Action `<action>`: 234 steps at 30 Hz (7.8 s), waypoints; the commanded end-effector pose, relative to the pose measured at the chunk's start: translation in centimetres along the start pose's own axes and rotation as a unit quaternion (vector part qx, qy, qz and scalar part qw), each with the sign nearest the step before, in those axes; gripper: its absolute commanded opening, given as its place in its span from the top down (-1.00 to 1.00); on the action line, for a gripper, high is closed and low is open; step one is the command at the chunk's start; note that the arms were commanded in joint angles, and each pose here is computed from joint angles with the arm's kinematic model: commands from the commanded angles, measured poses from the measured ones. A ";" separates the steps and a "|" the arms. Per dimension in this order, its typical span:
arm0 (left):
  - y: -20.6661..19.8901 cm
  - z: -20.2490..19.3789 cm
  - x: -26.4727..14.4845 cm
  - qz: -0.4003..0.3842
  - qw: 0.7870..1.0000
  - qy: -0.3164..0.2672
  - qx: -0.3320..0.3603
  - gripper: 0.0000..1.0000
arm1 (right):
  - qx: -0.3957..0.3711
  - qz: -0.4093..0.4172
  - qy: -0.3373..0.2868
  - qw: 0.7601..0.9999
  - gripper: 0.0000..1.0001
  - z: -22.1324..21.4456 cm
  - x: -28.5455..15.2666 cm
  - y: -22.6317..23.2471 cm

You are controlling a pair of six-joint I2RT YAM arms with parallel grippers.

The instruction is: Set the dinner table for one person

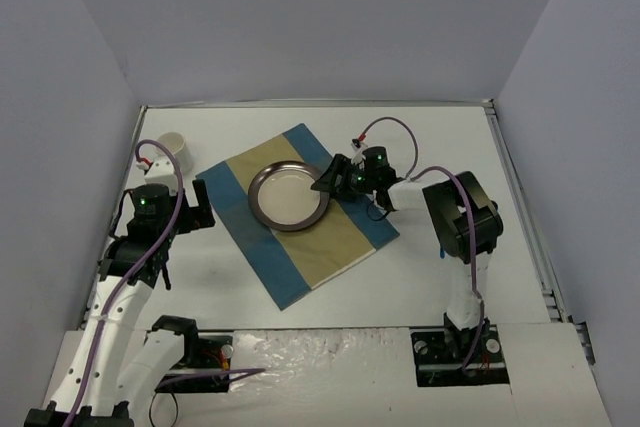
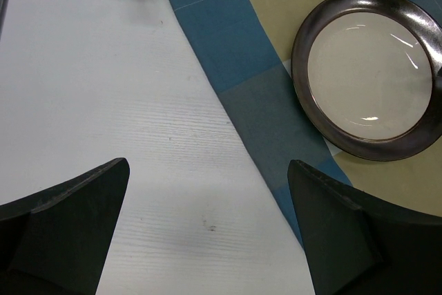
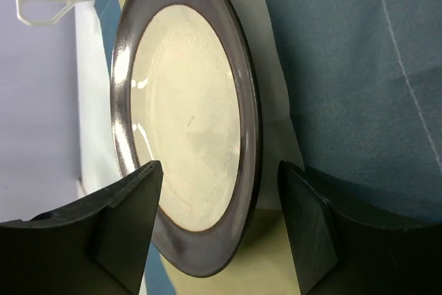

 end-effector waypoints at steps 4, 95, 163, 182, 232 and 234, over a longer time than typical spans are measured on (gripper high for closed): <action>0.1 2.1 0.4 0.029 0.998 -0.026 -0.046 -0.94 | -0.131 -0.114 -0.036 0.984 -0.55 4.8 -5.3 1.3; -19.7 6.2 3.2 -0.042 0.999 -0.016 -0.002 1.00 | -0.271 -0.134 -0.152 0.941 -0.48 7.1 -12.5 21.3; -6.7 7.2 0.1 0.011 0.997 -0.070 0.029 -0.89 | -0.199 -0.336 -0.028 0.920 1.00 3.3 -17.4 2.4; -0.9 4.2 0.9 0.066 0.996 -0.040 0.034 -0.91 | -0.183 -0.351 -0.007 0.918 1.00 2.2 -16.6 0.4; -1.7 4.1 0.2 0.019 0.999 -0.041 -0.001 -0.91 | -0.063 -0.417 -0.118 0.899 -0.36 10.0 -27.7 -16.6; -1.9 4.1 0.1 0.011 0.999 -0.042 -0.003 -0.91 | -0.075 -0.423 -0.103 0.897 -0.36 9.9 -27.5 -17.8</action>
Point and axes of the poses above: each gripper's point midway between its finger pads, its own x axis out along the fingers, its own y axis along the line the jaws close on, z = x × y, the point moved 1 cm from there along -x, back along the fingers, and after that the axes turned 10 degrees about -x, right-handed, at the moved point
